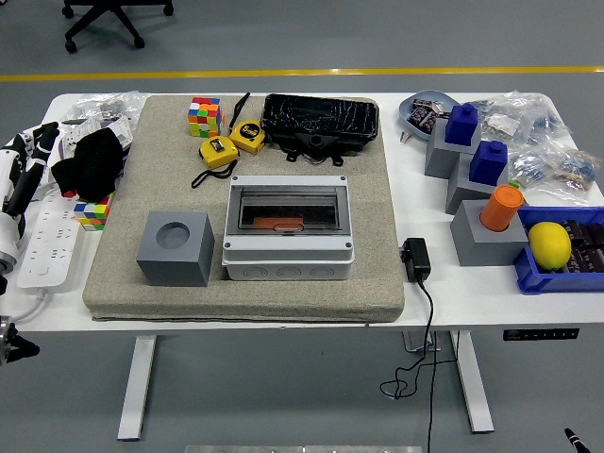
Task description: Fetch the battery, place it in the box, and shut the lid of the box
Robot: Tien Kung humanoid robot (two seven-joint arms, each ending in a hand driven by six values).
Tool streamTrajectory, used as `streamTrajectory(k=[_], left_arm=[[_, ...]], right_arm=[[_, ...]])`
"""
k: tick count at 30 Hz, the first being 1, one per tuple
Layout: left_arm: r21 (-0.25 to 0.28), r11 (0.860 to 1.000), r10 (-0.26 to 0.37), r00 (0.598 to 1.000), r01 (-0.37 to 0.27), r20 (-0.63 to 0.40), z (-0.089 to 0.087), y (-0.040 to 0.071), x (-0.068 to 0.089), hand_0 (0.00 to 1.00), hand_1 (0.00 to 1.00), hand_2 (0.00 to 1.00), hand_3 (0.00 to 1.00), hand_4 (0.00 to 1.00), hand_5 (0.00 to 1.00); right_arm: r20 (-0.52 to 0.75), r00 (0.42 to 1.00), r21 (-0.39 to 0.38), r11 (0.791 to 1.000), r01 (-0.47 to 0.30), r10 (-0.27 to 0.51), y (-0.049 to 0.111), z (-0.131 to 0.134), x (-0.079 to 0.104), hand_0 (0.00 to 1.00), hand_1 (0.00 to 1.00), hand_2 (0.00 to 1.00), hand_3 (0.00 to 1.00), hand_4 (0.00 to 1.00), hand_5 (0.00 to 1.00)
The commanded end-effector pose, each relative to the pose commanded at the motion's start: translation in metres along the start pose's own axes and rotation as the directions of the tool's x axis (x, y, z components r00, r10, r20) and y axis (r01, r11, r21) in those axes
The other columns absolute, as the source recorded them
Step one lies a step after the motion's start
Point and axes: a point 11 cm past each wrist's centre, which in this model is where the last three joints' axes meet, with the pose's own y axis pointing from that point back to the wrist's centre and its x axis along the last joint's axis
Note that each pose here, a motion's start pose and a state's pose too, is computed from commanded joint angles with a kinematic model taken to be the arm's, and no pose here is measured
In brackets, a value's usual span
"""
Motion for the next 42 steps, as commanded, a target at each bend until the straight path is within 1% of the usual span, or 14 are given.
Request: streamTrajectory(k=[1, 3, 6, 7, 8, 18, 20, 24, 25, 30, 31, 36, 37, 42], left_arm=[[-0.008, 1.0, 0.013, 1.0, -0.013, -0.011, 0.001, 0.0, 0.001, 0.794, 0.814, 0.775, 0.754, 0.998, 0.941], [-0.046, 0.996, 0.073, 0.995, -0.076, -0.063, 0.003, 0.002, 0.005, 0.794, 0.814, 0.775, 0.754, 0.998, 0.941], [-0.087, 0.982, 0.152, 0.977, -0.166, -0.149, 0.004, 0.005, 0.013, 0.794, 0.814, 0.775, 0.754, 0.998, 0.941], [-0.088, 0.979, 0.167, 0.974, -0.182, -0.152, 0.003, 0.007, 0.016, 0.726, 0.733, 0.682, 0.664, 0.998, 0.838], [-0.086, 0.979, 0.172, 0.973, -0.187, -0.154, 0.003, 0.008, 0.017, 0.726, 0.733, 0.682, 0.664, 0.998, 0.838], [-0.06, 0.982, 0.17, 0.976, -0.179, -0.133, 0.001, 0.007, 0.014, 0.719, 0.724, 0.678, 0.661, 0.998, 0.841], [-0.045, 0.984, 0.167, 0.977, -0.174, -0.132, 0.0, 0.007, 0.014, 0.706, 0.693, 0.665, 0.659, 0.998, 0.845], [-0.02, 0.987, 0.152, 0.97, -0.159, -0.19, -0.002, 0.005, 0.013, 0.706, 0.693, 0.665, 0.659, 0.998, 0.845], [-0.019, 0.987, 0.154, 0.97, -0.16, -0.187, -0.002, 0.005, 0.013, 0.709, 0.701, 0.677, 0.66, 0.998, 0.868], [-0.004, 0.987, 0.159, 0.978, -0.161, -0.133, -0.007, 0.006, 0.015, 0.709, 0.701, 0.677, 0.66, 0.998, 0.868], [-0.003, 0.987, 0.159, 0.978, -0.161, -0.132, -0.008, 0.007, 0.015, 0.738, 0.739, 0.719, 0.716, 0.998, 0.874], [-0.011, 0.987, 0.157, 0.98, -0.16, -0.123, -0.008, 0.007, 0.016, 0.738, 0.739, 0.719, 0.716, 0.998, 0.874], [-0.014, 0.987, 0.154, 0.98, -0.157, -0.122, -0.009, 0.007, 0.016, 0.828, 0.793, 0.758, 0.861, 0.998, 0.895], [-0.012, 0.989, 0.147, 0.981, -0.149, -0.128, -0.011, 0.007, 0.012, 0.828, 0.793, 0.758, 0.861, 0.998, 0.895]], right_arm=[[-0.002, 1.0, -0.001, 1.0, 0.001, -0.001, 0.0, 0.0, 0.0, 0.926, 0.878, 0.828, 0.842, 0.998, 0.998], [-0.006, 1.0, 0.001, 1.0, 0.005, -0.005, 0.0, 0.001, -0.002, 0.926, 0.878, 0.828, 0.842, 0.998, 0.998], [-0.01, 1.0, 0.004, 1.0, 0.01, -0.01, 0.0, 0.0, -0.005, 0.926, 0.878, 0.828, 0.842, 0.998, 0.998], [-0.011, 1.0, 0.005, 1.0, 0.014, -0.014, 0.001, 0.0, -0.006, 0.921, 0.878, 0.826, 0.838, 0.998, 0.998], [-0.012, 1.0, 0.005, 1.0, 0.017, -0.017, 0.001, 0.0, -0.008, 0.921, 0.878, 0.826, 0.838, 0.998, 0.998], [-0.022, 0.999, 0.001, 0.999, 0.037, -0.037, 0.002, 0.004, -0.016, 0.916, 0.878, 0.828, 0.837, 0.998, 0.998], [-0.024, 0.999, -0.001, 0.999, 0.036, -0.036, 0.001, 0.004, -0.016, 0.923, 0.878, 0.827, 0.832, 0.998, 0.998], [-0.028, 0.999, -0.002, 0.999, 0.033, -0.033, 0.001, 0.004, -0.016, 0.923, 0.878, 0.827, 0.832, 0.998, 0.998], [-0.028, 0.999, -0.002, 0.999, 0.034, -0.034, 0.001, 0.004, -0.016, 0.968, 0.884, 0.824, 0.817, 0.998, 0.998], [-0.028, 0.999, -0.001, 0.999, 0.036, -0.036, 0.002, 0.004, -0.016, 0.968, 0.884, 0.824, 0.817, 0.998, 0.998], [-0.028, 0.999, -0.002, 0.999, 0.036, -0.036, 0.002, 0.004, -0.016, 0.998, 0.879, 0.821, 0.809, 0.998, 0.998], [-0.028, 0.999, -0.001, 0.999, 0.04, -0.04, 0.002, 0.005, -0.016, 0.998, 0.879, 0.821, 0.809, 0.998, 0.998], [-0.027, 0.999, -0.002, 0.999, 0.039, -0.039, 0.002, 0.005, -0.016, 0.998, 0.878, 0.82, 0.81, 0.998, 0.998], [-0.027, 0.999, 0.0, 0.999, 0.041, -0.041, 0.002, 0.004, -0.017, 0.998, 0.878, 0.82, 0.81, 0.998, 0.998]])
